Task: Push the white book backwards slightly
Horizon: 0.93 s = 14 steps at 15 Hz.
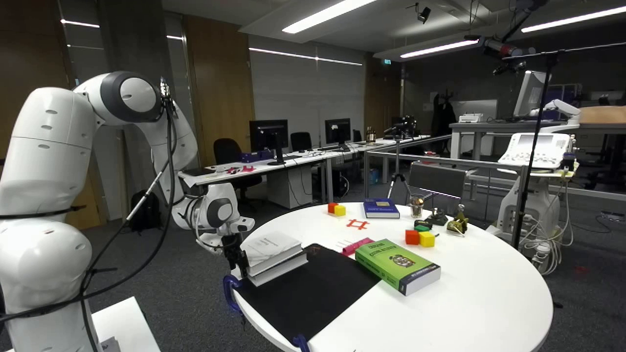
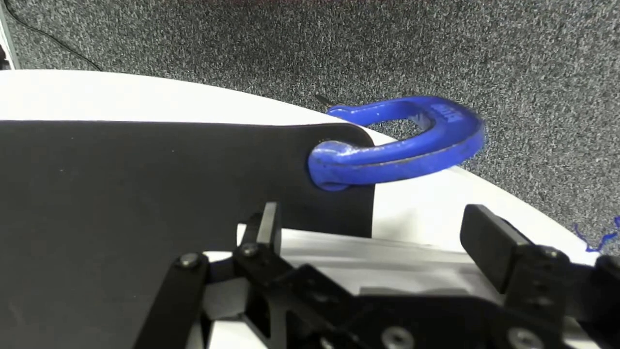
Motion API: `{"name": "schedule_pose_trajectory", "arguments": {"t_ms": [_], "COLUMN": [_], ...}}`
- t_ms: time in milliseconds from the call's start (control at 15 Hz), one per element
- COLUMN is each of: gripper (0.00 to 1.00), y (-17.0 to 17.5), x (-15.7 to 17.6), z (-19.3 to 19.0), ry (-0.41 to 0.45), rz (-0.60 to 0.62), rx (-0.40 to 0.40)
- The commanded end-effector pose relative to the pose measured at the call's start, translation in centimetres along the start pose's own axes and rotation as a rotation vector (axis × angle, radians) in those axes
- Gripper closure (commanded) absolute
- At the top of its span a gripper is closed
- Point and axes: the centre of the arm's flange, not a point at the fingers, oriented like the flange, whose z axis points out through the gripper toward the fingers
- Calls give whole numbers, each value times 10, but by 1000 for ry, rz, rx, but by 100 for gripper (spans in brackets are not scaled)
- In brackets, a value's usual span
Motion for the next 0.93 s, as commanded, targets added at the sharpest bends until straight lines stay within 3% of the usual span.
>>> {"name": "schedule_pose_trajectory", "arguments": {"t_ms": [0,867], "gripper": [0,0], "y": [-2,-3], "x": [8,14], "z": [-10,-12], "ry": [10,15], "rz": [37,78], "rx": [-4,7]}}
